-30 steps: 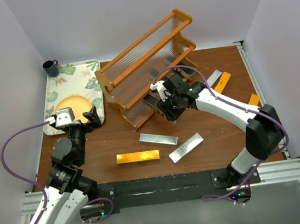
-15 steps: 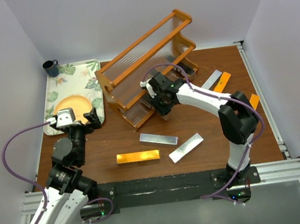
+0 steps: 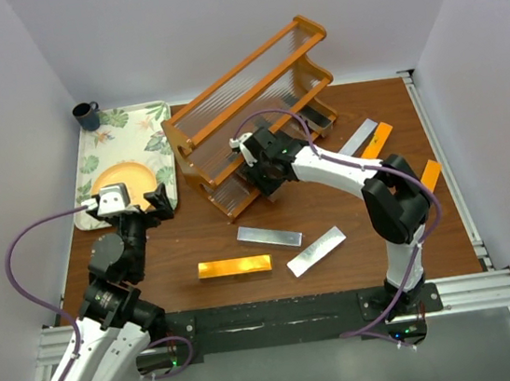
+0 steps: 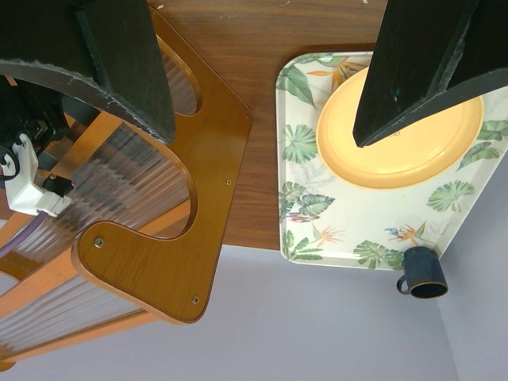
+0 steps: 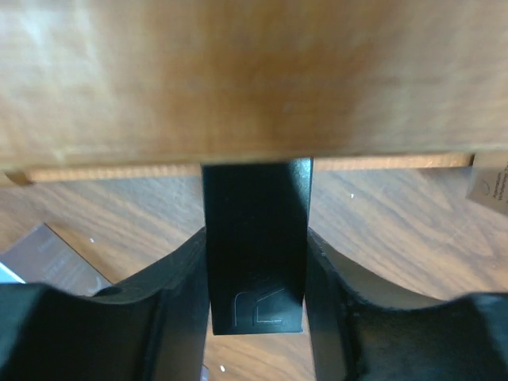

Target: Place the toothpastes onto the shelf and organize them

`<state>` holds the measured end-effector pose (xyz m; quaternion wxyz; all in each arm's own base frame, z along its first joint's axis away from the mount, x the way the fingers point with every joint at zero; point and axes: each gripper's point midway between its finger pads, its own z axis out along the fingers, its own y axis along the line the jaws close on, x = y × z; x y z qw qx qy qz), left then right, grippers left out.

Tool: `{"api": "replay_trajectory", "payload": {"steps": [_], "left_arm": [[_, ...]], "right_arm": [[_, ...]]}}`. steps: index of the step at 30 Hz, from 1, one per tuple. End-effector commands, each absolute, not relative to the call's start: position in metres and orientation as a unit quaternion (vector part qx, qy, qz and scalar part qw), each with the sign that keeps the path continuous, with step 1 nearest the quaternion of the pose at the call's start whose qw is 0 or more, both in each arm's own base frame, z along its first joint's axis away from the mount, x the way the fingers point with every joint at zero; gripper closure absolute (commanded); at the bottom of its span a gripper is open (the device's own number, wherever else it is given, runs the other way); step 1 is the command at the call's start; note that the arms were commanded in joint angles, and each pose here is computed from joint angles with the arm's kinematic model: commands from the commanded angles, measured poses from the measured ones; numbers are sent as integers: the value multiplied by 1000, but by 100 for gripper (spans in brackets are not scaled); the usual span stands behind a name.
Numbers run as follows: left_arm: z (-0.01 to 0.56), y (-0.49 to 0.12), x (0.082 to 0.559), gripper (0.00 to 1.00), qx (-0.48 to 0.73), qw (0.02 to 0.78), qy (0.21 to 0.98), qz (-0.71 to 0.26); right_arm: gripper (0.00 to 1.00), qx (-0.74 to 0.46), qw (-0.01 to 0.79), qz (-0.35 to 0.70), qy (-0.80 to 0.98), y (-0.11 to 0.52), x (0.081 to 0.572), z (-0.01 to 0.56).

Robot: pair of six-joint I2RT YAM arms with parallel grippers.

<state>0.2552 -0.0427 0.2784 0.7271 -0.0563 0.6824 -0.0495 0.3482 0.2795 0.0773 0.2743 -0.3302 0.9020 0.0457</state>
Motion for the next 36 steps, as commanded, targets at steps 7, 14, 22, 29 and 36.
{"api": "replay_trajectory", "payload": {"steps": [7, 14, 22, 29, 36], "left_arm": [[277, -45, 258, 0, -43, 727, 684, -46], [276, -46, 258, 0, -41, 726, 685, -48], [276, -48, 258, 0, -38, 726, 685, -50], [275, -49, 259, 0, -36, 724, 687, -51], [276, -49, 258, 0, -36, 726, 685, -51]], "right_arm": [[36, -300, 336, 70, 890, 296, 364, 104], [34, -288, 353, 78, 887, 280, 347, 108], [33, -287, 386, 118, 869, 278, 331, 106], [30, -278, 391, 127, 868, 280, 334, 99], [36, -281, 384, 136, 869, 287, 338, 89]]}}
